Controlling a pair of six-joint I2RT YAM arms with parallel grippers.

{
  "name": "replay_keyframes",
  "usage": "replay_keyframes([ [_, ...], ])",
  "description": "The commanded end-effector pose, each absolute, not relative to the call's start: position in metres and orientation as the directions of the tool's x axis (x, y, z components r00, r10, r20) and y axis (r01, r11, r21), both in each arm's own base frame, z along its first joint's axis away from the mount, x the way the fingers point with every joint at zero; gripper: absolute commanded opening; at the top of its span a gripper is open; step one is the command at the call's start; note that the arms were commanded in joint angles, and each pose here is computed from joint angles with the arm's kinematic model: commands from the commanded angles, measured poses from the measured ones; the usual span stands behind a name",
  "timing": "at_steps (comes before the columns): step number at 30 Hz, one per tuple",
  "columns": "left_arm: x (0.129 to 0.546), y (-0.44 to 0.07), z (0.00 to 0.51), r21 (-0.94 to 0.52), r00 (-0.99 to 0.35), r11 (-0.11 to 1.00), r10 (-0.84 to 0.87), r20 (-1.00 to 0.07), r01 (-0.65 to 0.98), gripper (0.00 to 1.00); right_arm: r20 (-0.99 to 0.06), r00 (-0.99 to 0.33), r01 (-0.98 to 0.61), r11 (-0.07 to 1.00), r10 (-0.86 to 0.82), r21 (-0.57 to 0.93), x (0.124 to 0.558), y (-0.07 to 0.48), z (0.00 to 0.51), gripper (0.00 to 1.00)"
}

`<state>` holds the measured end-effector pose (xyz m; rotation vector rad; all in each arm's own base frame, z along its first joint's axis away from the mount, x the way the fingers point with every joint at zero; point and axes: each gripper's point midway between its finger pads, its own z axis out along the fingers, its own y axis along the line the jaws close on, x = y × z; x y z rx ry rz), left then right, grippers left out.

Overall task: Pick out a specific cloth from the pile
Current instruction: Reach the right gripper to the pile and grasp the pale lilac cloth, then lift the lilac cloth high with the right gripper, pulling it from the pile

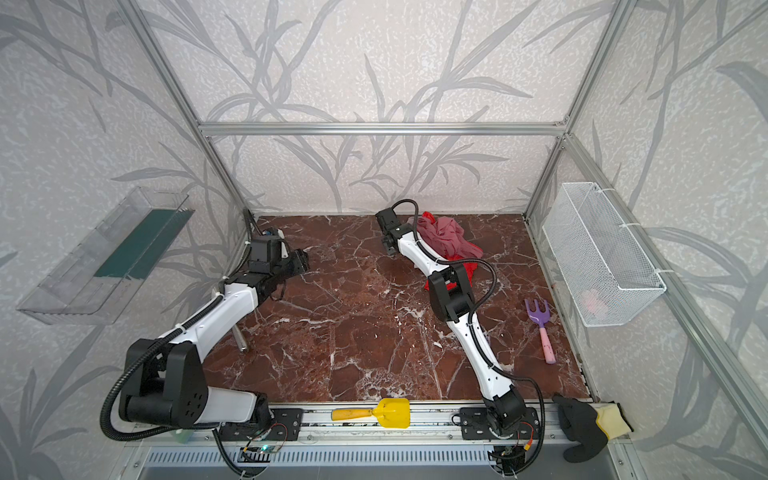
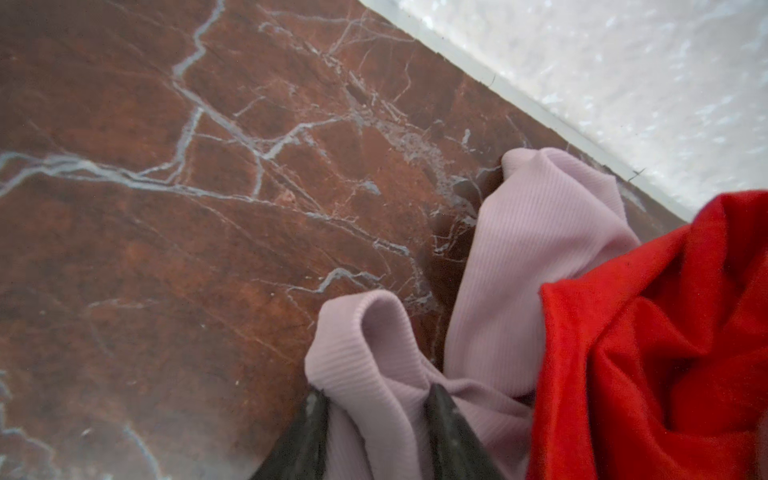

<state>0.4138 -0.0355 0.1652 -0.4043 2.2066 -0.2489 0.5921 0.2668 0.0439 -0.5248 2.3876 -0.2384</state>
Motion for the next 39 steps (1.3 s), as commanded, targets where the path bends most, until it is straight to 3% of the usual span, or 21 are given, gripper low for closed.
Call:
replay_keyframes([
  [1,0.415,-0.035,0.167,-0.307,-0.585,0.931,-0.364,-0.725,-0.198,0.66,-0.57,-0.694,-0.299,0.896,-0.441,-0.329,0.596,0.263,0.041,0.22],
  [4,0.415,-0.035,0.168,-0.307,-0.583,0.931,-0.364,-0.726,-0.199,0.66,-0.576,-0.694,-0.282,0.899,-0.432,-0.334,0.597,0.261,0.046,0.0],
  [9,0.416,-0.036,0.168,-0.315,-0.583,0.928,-0.371,-0.723,-0.199,0.66,-0.611,-0.685,-0.26,0.916,-0.398,-0.305,0.592,0.262,0.072,0.0],
  [17,0.414,-0.039,0.179,-0.347,-0.566,0.919,-0.39,-0.726,-0.188,0.65,-0.724,-0.607,-0.229,0.945,-0.328,-0.235,0.575,0.255,0.156,0.0],
  [29,0.409,-0.044,0.206,-0.407,-0.521,0.899,-0.428,-0.738,-0.163,0.65,-0.839,-0.514,-0.163,0.981,-0.176,-0.106,0.541,0.208,0.258,0.0],
  [39,0.404,-0.051,0.227,-0.439,-0.517,0.889,-0.437,-0.736,-0.127,0.65,-0.873,-0.487,-0.115,0.993,-0.025,0.036,0.52,0.157,0.305,0.0],
])
